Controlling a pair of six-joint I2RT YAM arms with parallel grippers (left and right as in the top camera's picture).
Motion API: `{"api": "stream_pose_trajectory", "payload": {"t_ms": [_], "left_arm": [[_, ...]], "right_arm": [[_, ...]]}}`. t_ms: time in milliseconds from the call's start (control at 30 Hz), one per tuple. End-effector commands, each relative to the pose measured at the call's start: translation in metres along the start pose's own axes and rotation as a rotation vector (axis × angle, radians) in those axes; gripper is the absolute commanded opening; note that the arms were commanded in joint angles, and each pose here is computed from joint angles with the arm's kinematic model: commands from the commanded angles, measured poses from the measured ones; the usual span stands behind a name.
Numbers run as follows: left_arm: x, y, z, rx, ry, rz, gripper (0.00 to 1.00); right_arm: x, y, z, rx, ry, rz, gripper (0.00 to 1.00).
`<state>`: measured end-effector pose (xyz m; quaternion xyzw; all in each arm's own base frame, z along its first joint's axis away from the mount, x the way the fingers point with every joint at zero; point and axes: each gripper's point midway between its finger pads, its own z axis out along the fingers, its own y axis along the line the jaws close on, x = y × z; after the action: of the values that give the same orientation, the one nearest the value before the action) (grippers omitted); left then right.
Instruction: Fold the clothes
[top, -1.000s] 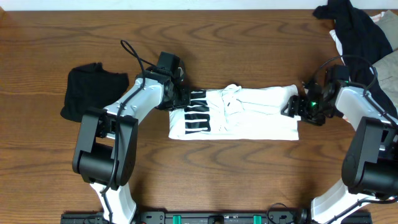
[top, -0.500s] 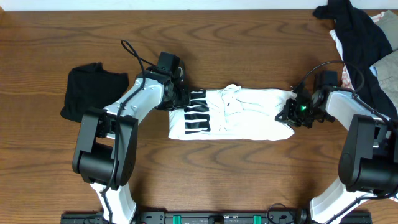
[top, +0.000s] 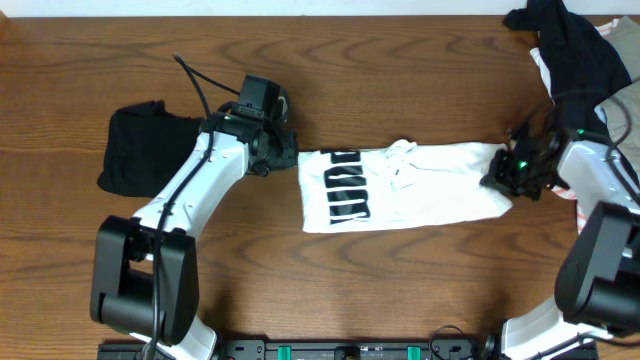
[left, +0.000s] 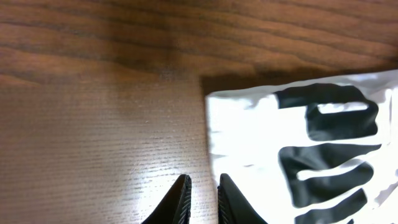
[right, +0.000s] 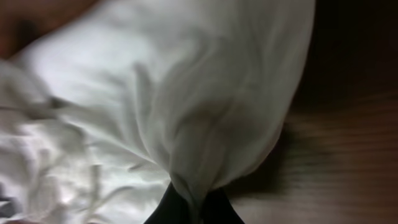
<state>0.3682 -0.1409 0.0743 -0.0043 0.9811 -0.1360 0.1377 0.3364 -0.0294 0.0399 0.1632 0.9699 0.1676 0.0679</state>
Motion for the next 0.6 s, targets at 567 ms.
{"api": "stream_pose_trajectory", "payload": {"t_ms": [567], "left_arm": [[0.011, 0.019, -0.002, -0.082, 0.038, -0.005, 0.17]], "right_arm": [[0.052, 0.194, -0.016, 0.016, -0.021, -0.572, 0.01]]}}
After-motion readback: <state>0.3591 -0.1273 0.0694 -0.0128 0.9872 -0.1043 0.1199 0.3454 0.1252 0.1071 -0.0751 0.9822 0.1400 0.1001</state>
